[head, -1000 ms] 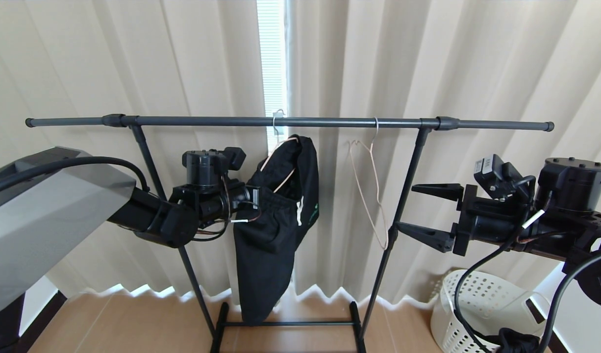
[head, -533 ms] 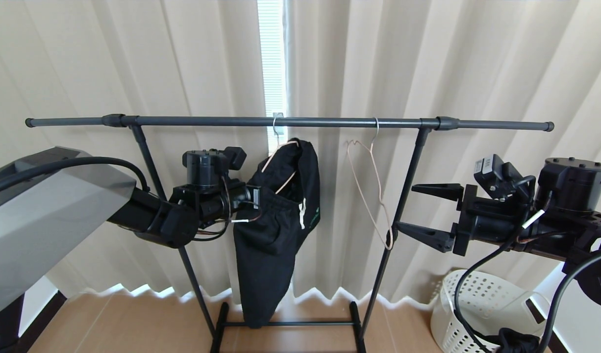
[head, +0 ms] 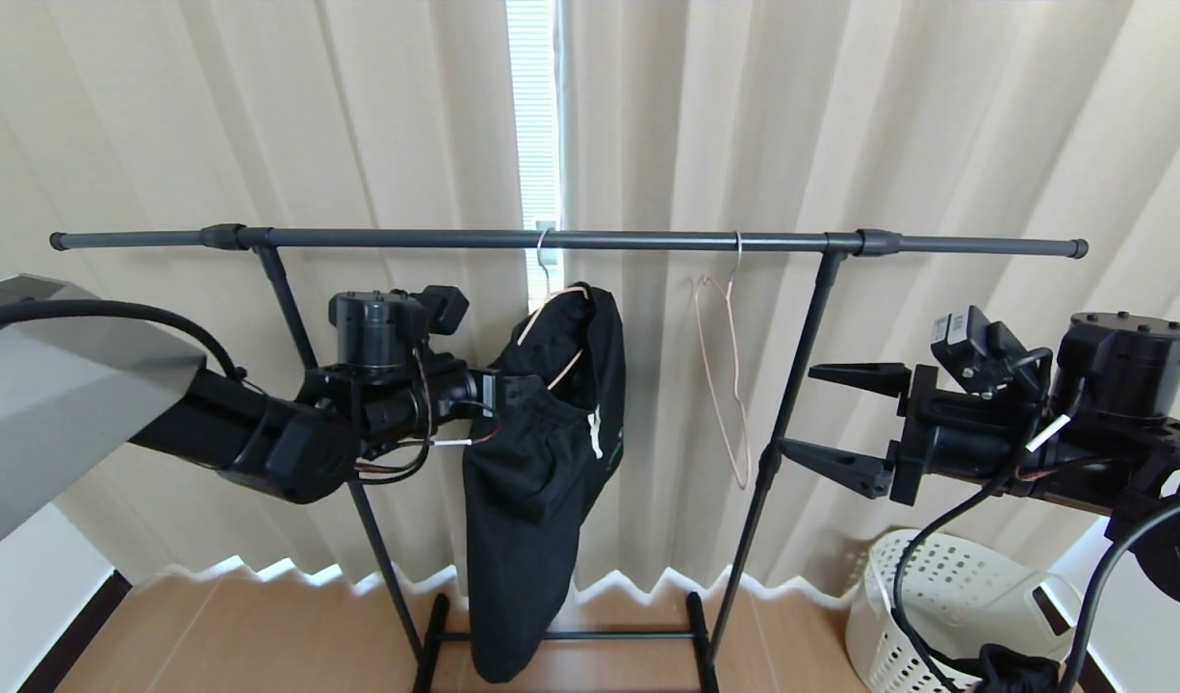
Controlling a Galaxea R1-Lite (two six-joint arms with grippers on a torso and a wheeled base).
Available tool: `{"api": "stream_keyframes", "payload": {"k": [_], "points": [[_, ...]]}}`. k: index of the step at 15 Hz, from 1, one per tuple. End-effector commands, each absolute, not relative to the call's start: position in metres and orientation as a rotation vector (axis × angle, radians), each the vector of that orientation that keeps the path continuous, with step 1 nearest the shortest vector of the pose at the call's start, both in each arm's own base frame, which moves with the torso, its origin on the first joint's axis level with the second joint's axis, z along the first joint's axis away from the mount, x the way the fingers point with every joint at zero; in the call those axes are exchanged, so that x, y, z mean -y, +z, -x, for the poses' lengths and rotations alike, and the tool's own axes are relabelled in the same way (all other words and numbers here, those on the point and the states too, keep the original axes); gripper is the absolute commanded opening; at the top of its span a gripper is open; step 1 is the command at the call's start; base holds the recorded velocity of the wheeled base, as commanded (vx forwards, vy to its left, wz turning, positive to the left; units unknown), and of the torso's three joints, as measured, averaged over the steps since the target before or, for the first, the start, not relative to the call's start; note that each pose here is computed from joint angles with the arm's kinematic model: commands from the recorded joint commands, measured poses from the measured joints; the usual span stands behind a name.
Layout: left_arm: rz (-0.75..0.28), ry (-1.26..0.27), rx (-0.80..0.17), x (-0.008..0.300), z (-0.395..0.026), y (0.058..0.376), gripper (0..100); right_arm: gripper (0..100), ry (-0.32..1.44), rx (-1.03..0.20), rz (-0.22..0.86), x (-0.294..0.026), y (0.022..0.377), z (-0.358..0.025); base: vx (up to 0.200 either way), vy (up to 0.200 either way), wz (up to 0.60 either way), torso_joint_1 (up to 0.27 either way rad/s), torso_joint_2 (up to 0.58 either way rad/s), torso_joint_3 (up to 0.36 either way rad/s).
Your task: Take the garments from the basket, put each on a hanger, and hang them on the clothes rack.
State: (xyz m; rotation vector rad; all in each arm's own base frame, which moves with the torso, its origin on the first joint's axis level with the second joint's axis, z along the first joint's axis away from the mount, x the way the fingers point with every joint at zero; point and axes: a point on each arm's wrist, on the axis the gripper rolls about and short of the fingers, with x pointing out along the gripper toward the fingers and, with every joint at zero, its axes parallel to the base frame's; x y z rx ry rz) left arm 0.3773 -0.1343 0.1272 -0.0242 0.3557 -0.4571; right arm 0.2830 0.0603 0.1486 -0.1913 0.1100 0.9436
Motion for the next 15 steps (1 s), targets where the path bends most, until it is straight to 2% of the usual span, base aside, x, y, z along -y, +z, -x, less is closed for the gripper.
{"api": "stream_keyframes", "payload": {"k": [1,3,5,6,8,10,13,15], "points": [[0.022,-0.448,-0.311,0.119,-0.326,0.163,100,100,0.944,-0.104,0.194,-0.06,0.147,-0.28,0.0,0.0,0.0,0.0,0.0,0.0],[0.022,-0.447,-0.276,0.101,-0.275,0.182,100,100,0.941,-0.069,0.21,-0.059,0.147,-0.274,0.0,0.0,0.0,0.0,0.0,0.0],[0.022,-0.458,-0.239,0.089,-0.236,0.193,100,100,0.931,0.022,0.244,-0.056,0.161,-0.258,0.0,0.0,0.0,0.0,0.0,0.0],[0.024,-0.475,-0.21,0.078,-0.197,0.195,100,100,0.919,0.098,0.269,-0.053,0.176,-0.235,0.0,0.0,0.0,0.0,0.0,0.0],[0.024,-0.497,-0.197,0.063,-0.148,0.183,100,100,0.903,0.209,0.304,-0.047,0.199,-0.198,0.0,0.0,0.0,0.0,0.0,0.0],[0.025,-0.516,-0.185,0.048,-0.107,0.163,100,100,0.892,0.273,0.318,-0.041,0.208,-0.162,0.0,0.0,0.0,0.0,0.0,0.0],[0.03,-0.52,-0.153,0.034,-0.073,0.143,100,100,0.881,0.224,0.27,-0.034,0.189,-0.124,0.0,0.0,0.0,0.0,0.0,0.0],[0.03,-0.525,-0.137,0.027,-0.056,0.128,100,100,0.855,0.036,0.189,-0.029,0.149,-0.099,0.0,0.0,0.0,0.0,0.0,0.0]]}}
